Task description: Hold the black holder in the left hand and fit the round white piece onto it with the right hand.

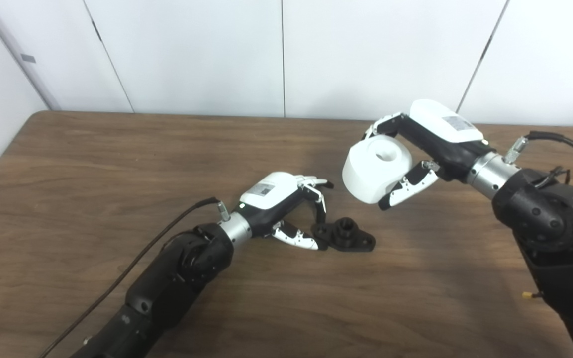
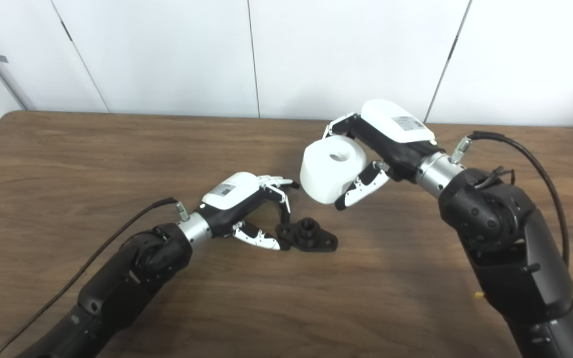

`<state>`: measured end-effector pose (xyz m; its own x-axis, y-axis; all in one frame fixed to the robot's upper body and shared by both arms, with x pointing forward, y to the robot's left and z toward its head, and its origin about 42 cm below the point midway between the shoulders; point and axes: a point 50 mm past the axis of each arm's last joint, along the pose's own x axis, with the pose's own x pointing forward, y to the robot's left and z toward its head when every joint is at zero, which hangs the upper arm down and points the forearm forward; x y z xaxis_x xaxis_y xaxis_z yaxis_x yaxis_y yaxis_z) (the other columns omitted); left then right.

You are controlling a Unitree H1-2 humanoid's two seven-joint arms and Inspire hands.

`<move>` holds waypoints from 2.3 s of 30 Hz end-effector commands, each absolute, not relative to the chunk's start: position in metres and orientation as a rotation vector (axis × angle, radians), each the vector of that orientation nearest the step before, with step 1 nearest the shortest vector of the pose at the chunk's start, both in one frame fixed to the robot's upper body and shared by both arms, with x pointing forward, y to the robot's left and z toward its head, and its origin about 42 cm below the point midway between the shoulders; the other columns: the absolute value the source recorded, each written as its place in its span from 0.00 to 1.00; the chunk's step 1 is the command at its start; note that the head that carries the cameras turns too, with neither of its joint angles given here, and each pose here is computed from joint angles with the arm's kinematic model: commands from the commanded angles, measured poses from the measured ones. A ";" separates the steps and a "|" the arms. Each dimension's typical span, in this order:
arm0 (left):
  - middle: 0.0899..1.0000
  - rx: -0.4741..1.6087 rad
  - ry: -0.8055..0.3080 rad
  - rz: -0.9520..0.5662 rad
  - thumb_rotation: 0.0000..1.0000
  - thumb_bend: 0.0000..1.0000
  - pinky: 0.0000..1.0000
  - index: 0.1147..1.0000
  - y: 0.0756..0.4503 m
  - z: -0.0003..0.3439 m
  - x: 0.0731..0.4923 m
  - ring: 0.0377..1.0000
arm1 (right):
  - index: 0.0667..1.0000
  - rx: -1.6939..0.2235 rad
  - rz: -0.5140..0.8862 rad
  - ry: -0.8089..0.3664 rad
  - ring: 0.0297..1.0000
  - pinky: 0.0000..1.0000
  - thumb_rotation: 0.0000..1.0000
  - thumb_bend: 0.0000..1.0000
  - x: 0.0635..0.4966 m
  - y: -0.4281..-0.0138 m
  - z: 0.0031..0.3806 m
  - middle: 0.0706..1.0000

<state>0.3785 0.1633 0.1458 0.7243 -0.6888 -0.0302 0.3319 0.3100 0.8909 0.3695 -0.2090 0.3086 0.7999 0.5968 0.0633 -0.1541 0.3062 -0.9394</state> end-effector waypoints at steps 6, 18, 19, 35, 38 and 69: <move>0.88 1.087 -0.352 -0.754 0.06 0.52 0.89 0.42 0.158 0.132 0.375 0.91 | 0.44 -1.175 0.494 -0.504 0.72 0.68 0.14 0.52 0.369 -0.205 0.325 0.66; 0.87 1.093 -0.343 -0.753 0.06 0.52 0.89 0.42 0.161 0.131 0.375 0.90 | 0.44 -1.190 0.514 -0.497 0.72 0.67 0.14 0.52 0.369 -0.201 0.319 0.66; 0.87 1.091 -0.342 -0.753 0.06 0.52 0.89 0.42 0.162 0.130 0.375 0.90 | 0.44 -1.191 0.521 -0.495 0.73 0.67 0.14 0.52 0.368 -0.200 0.318 0.66; 0.88 1.100 -0.337 -0.755 0.06 0.52 0.90 0.42 0.161 0.132 0.374 0.91 | 0.44 -1.230 0.572 -0.459 0.73 0.72 0.14 0.53 0.369 -0.196 0.296 0.65; 0.88 1.102 -0.337 -0.754 0.06 0.52 0.90 0.42 0.161 0.132 0.374 0.91 | 0.44 -1.238 0.578 -0.462 0.73 0.74 0.14 0.53 0.369 -0.195 0.293 0.64; 0.88 1.091 -0.334 -0.750 0.06 0.52 0.90 0.42 0.158 0.133 0.374 0.91 | 0.44 -1.267 0.663 -0.483 0.72 0.71 0.14 0.53 0.374 -0.168 0.275 0.65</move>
<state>0.3779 0.1610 0.1444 0.7273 -0.6856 -0.0318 0.3339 0.3129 0.8892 0.3685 -0.1739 0.2527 0.7429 0.6616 -0.1018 -0.2669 0.1533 -0.9514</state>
